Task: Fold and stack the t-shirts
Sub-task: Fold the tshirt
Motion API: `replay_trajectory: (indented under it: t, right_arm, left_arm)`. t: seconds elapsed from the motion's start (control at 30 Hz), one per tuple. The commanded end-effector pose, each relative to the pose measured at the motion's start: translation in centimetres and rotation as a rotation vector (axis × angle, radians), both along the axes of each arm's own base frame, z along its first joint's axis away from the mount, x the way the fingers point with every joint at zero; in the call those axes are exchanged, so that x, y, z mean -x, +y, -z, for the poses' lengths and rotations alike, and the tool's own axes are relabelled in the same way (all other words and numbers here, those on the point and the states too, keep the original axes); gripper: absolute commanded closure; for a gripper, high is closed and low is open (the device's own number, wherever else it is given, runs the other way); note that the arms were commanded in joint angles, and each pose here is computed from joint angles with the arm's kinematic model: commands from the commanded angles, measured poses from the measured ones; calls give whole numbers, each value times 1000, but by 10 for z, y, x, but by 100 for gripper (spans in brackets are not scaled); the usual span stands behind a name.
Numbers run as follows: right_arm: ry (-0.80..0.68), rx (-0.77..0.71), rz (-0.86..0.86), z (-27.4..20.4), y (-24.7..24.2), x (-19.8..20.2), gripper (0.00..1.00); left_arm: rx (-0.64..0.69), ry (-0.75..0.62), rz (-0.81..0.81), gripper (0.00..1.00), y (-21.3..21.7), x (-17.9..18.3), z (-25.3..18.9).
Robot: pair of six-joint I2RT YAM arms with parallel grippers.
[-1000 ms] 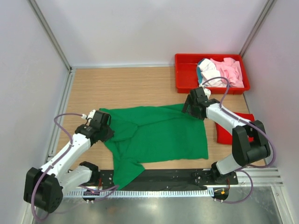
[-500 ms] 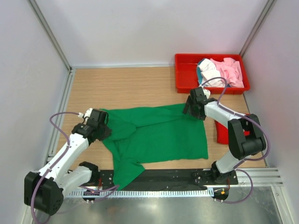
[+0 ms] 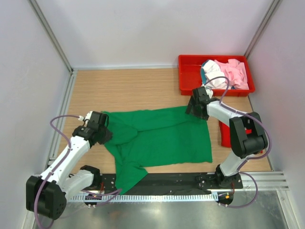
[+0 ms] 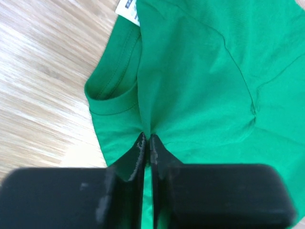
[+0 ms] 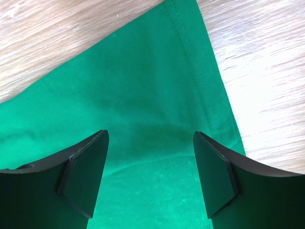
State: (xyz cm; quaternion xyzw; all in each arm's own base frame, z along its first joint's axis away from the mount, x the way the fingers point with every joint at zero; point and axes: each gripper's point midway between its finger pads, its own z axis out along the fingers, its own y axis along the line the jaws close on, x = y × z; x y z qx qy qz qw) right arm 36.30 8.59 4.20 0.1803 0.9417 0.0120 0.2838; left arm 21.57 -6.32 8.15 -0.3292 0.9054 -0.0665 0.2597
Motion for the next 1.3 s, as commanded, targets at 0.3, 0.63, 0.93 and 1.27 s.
replay_trajectory:
  t: [0.3,0.63,0.93,1.27]
  right_arm:
    - [-70,29,-45,-28,3,-40,25]
    - [-67,43,-59,-13,5,-55,45]
    - [-5,48,-48,22,3,-55,79]
    - [44,13,-3,42,6,-47,79]
  left_arm:
    - [-69,-112,14,29,11,-24,-56]
    - [-115,-138,-22,43,28,-115,-58]
    - [-54,-70,-66,77,40,-162,2]
    - [22,157,-173,100,70,-147,88]
